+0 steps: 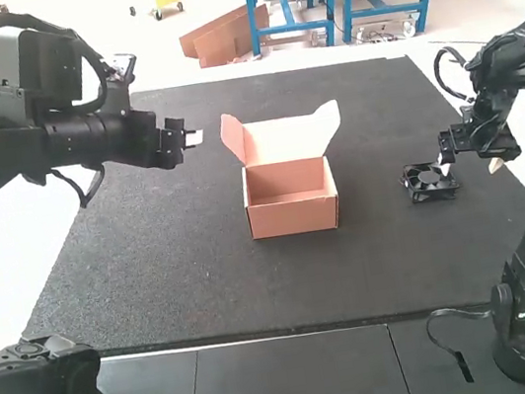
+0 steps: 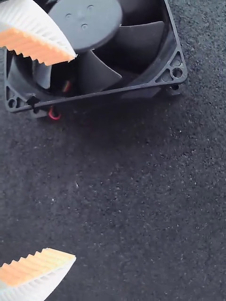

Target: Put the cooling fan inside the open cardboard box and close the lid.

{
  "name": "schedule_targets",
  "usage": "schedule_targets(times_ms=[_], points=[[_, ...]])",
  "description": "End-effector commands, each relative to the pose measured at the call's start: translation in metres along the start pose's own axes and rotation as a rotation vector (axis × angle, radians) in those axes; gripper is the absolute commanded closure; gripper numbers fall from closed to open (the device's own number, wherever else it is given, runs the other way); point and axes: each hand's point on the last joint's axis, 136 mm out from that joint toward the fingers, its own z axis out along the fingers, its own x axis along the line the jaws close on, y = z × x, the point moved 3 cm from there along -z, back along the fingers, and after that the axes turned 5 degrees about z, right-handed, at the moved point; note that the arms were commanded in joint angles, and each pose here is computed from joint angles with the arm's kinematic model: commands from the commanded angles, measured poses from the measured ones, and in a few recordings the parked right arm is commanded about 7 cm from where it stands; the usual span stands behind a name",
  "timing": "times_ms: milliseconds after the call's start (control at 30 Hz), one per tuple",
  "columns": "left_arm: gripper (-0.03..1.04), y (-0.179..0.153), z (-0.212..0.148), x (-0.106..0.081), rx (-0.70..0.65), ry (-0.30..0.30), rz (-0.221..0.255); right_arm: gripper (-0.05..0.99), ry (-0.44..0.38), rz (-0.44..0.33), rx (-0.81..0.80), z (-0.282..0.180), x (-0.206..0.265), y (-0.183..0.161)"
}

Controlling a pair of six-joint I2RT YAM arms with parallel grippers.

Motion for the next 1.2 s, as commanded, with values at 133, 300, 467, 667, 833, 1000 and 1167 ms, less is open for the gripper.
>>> schedule_targets(times_ms=[133,300,467,667,833,1000,1167], points=[[0.04,0.025,-0.013,0.001,-0.062,0.009,-0.013,0.03,-0.017,0.034,-0.014,0.002,-0.010,0.010],[0.04,0.027,-0.014,0.001,-0.066,0.008,-0.013,0.03,-0.021,0.034,0.009,0.010,-0.010,0.006],[0.04,0.028,-0.015,0.001,-0.068,0.008,-0.013,0.04,-0.030,0.036,0.038,0.020,-0.010,0.001],[0.04,0.018,-0.013,0.000,-0.025,0.003,-0.011,0.31,-0.019,0.046,0.072,0.026,-0.009,-0.005],[0.04,0.007,-0.012,-0.001,0.022,-0.001,-0.009,0.69,0.031,0.046,0.081,0.026,-0.001,-0.008],[0.04,0.002,-0.012,-0.002,0.045,-0.002,-0.008,0.95,0.080,0.063,0.084,0.027,0.006,-0.009],[0.04,0.000,-0.012,-0.002,0.052,-0.002,-0.008,0.95,0.116,0.136,0.072,0.019,0.010,-0.004]])
